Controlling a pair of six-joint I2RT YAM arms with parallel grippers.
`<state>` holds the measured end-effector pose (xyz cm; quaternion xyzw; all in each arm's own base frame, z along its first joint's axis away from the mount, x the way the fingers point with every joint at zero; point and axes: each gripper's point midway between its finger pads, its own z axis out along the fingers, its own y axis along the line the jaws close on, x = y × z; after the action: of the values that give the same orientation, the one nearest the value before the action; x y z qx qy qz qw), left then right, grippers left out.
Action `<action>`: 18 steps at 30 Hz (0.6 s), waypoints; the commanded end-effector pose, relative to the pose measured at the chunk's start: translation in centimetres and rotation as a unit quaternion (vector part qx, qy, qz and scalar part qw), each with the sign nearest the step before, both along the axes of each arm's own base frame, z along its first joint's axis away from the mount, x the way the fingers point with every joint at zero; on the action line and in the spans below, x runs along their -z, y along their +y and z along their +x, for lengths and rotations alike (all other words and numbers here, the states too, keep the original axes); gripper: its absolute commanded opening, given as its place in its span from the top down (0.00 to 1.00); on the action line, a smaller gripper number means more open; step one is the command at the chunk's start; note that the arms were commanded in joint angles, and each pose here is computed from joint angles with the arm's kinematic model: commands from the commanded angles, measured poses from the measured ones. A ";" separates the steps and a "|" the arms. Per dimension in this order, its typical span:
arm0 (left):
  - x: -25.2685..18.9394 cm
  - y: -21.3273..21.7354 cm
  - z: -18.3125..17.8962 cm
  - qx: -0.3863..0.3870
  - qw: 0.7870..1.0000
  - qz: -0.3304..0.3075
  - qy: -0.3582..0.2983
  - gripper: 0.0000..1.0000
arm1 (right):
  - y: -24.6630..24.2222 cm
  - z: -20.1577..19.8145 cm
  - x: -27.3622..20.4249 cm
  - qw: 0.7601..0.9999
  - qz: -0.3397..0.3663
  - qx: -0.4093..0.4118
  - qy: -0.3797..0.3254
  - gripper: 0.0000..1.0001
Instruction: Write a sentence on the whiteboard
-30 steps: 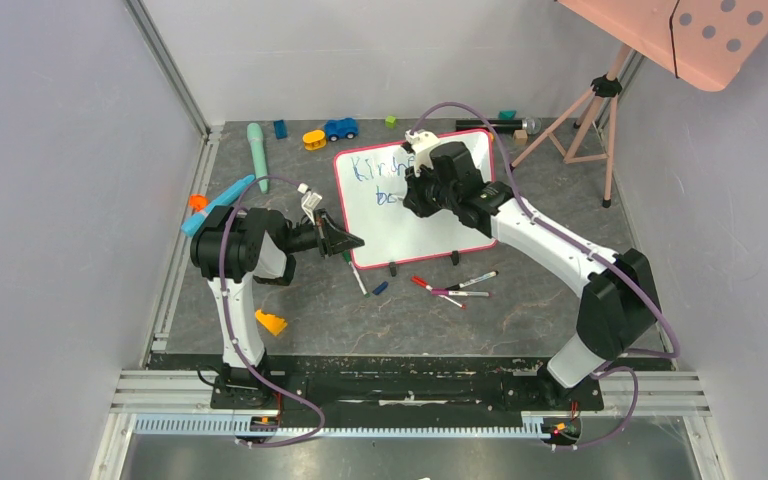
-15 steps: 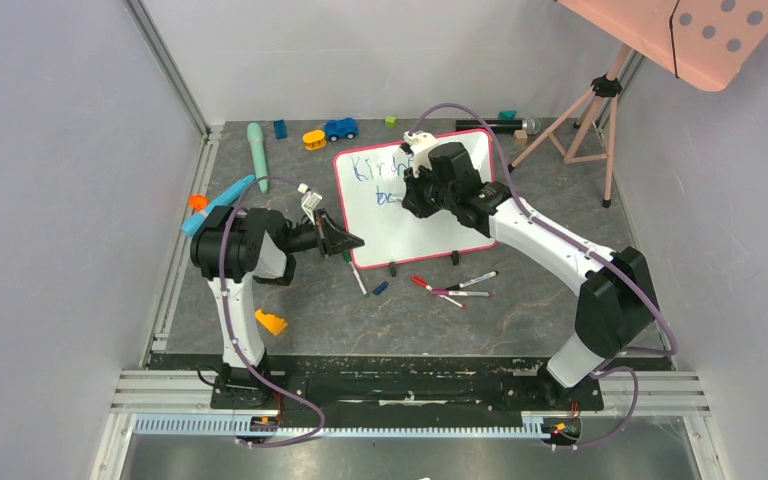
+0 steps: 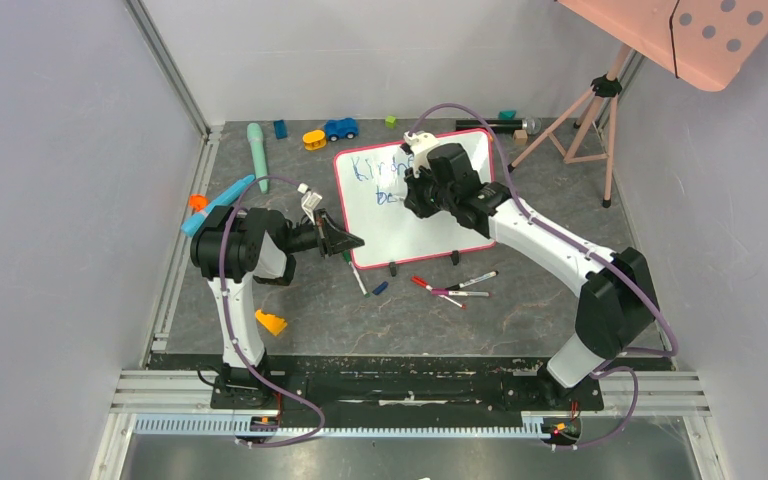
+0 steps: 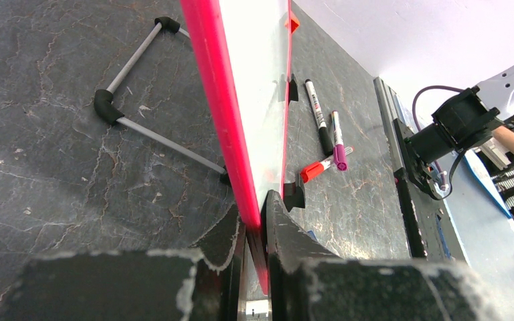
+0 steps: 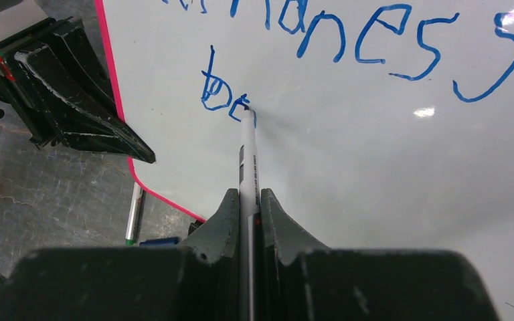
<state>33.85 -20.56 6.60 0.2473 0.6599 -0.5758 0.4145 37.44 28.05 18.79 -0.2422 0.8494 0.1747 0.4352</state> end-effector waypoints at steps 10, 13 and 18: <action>0.7 0.7 1.2 -0.024 0.995 0.024 -0.093 0.97 | -2.1 1.7 -2.0 0.998 -0.026 0.046 -0.039 1.00; 0.7 0.7 1.2 -0.024 0.995 0.023 -0.093 0.97 | -1.9 2.0 -2.4 0.998 -0.026 0.045 -0.044 1.00; 0.7 0.7 1.2 -0.024 0.995 0.024 -0.093 0.97 | -1.4 2.4 -2.8 0.998 -0.022 0.039 -0.047 1.00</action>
<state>33.84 -20.56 6.60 0.2475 0.6599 -0.5759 0.4144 37.74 27.31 19.49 -0.2383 0.8518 0.1535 0.4405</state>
